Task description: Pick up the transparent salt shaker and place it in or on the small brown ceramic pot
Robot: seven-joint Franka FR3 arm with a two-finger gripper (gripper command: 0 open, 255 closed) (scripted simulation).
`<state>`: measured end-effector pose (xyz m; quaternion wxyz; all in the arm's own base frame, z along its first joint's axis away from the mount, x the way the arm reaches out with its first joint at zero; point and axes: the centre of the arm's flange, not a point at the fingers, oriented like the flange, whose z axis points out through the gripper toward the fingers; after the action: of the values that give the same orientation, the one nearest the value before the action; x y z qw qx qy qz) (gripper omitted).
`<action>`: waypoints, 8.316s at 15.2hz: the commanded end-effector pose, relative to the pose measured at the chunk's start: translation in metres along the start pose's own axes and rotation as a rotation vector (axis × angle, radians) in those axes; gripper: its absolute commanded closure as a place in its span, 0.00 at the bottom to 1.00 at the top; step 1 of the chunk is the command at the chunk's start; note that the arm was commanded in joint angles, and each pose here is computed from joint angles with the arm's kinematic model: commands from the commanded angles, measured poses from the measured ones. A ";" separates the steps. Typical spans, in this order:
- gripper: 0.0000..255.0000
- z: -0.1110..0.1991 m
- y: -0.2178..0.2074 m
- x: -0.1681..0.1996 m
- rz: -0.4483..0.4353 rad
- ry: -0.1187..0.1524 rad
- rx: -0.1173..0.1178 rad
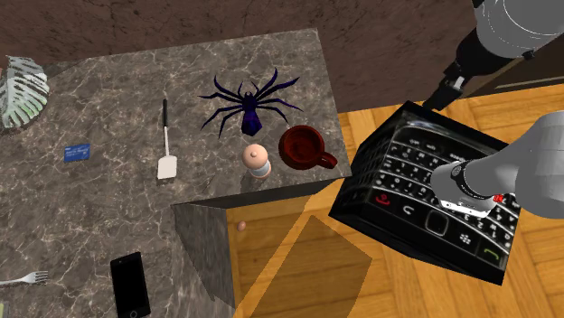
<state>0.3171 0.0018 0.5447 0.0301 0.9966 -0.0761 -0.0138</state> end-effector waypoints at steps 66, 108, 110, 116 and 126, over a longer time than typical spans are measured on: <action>1.00 0.097 -0.329 0.279 0.051 0.072 0.045; 1.00 -0.101 -0.185 0.177 0.051 0.072 0.045; 1.00 -0.090 -0.186 0.177 0.051 0.072 0.045; 1.00 -0.059 -0.188 0.178 0.051 0.072 0.045; 1.00 -0.006 -0.191 0.179 0.051 0.072 0.045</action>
<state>0.5231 0.1638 0.5403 0.0107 0.9946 -0.1004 0.0241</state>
